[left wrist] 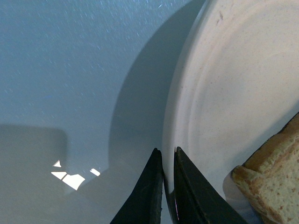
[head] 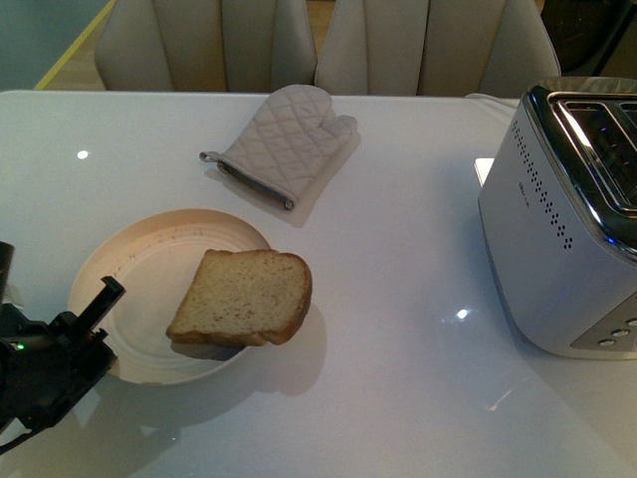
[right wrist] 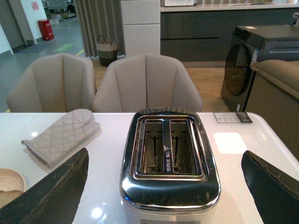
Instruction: Put bread into toaster
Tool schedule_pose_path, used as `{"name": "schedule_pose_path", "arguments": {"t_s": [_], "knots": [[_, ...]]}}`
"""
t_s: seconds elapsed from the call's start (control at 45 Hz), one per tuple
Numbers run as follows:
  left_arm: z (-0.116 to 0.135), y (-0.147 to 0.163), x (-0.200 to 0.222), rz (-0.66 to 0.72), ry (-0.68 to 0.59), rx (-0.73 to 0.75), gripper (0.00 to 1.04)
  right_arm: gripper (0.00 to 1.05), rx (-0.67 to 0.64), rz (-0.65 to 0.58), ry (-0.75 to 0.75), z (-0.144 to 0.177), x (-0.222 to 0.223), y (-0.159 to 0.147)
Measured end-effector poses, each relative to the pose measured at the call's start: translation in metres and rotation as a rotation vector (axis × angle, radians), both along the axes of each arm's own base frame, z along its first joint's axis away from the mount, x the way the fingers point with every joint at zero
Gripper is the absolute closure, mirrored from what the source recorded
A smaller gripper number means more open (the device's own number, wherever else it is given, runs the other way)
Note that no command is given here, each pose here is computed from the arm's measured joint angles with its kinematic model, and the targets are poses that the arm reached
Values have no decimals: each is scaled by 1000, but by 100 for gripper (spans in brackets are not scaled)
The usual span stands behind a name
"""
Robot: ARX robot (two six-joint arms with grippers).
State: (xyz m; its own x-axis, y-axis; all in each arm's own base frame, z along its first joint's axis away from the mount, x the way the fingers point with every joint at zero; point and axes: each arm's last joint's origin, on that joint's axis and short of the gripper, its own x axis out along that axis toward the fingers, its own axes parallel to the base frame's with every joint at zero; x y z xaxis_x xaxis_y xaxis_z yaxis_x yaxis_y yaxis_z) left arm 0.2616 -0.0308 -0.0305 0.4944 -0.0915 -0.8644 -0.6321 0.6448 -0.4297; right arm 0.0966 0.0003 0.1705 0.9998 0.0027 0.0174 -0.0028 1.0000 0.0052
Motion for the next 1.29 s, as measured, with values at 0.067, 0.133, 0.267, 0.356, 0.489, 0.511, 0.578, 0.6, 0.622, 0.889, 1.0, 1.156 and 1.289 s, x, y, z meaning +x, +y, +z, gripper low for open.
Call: {"name": "schedule_pose_path", "arguments": {"t_s": [0.067, 0.133, 0.267, 0.356, 0.489, 0.511, 0.578, 0.6, 0.622, 0.889, 1.0, 1.156, 1.289], "knots": [[0, -9, 0, 11, 2, -18, 101, 9, 0, 0, 0, 0, 0, 0], [0, -18, 0, 19, -1, -42, 101, 9, 0, 0, 0, 0, 0, 0], [-1, -22, -2, 25, -1, -50, 85, 9, 0, 0, 0, 0, 0, 0], [0, -21, -3, 28, -14, -52, 71, 9, 0, 0, 0, 0, 0, 0], [20, -8, -8, 57, -80, -22, 45, 9, 0, 0, 0, 0, 0, 0], [26, -6, -8, 63, -102, -15, 41, 9, 0, 0, 0, 0, 0, 0], [45, 3, -10, 70, -177, 21, 30, 9, 0, 0, 0, 0, 0, 0], [57, 7, -12, 74, -220, 45, 25, 9, 0, 0, 0, 0, 0, 0], [65, 9, -13, 71, -251, 67, 22, 9, 0, 0, 0, 0, 0, 0], [156, 30, -34, -24, -721, 241, 18, 9, 0, 0, 0, 0, 0, 0], [151, 30, -55, -204, -870, 443, 37, 9, 0, 0, 0, 0, 0, 0], [175, 31, -70, -309, -1032, 717, 62, 9, 0, -1, 0, 0, 0, 0], [176, 31, -87, -369, -1000, 789, 91, 9, 0, -1, 0, 0, 0, 0]]}}
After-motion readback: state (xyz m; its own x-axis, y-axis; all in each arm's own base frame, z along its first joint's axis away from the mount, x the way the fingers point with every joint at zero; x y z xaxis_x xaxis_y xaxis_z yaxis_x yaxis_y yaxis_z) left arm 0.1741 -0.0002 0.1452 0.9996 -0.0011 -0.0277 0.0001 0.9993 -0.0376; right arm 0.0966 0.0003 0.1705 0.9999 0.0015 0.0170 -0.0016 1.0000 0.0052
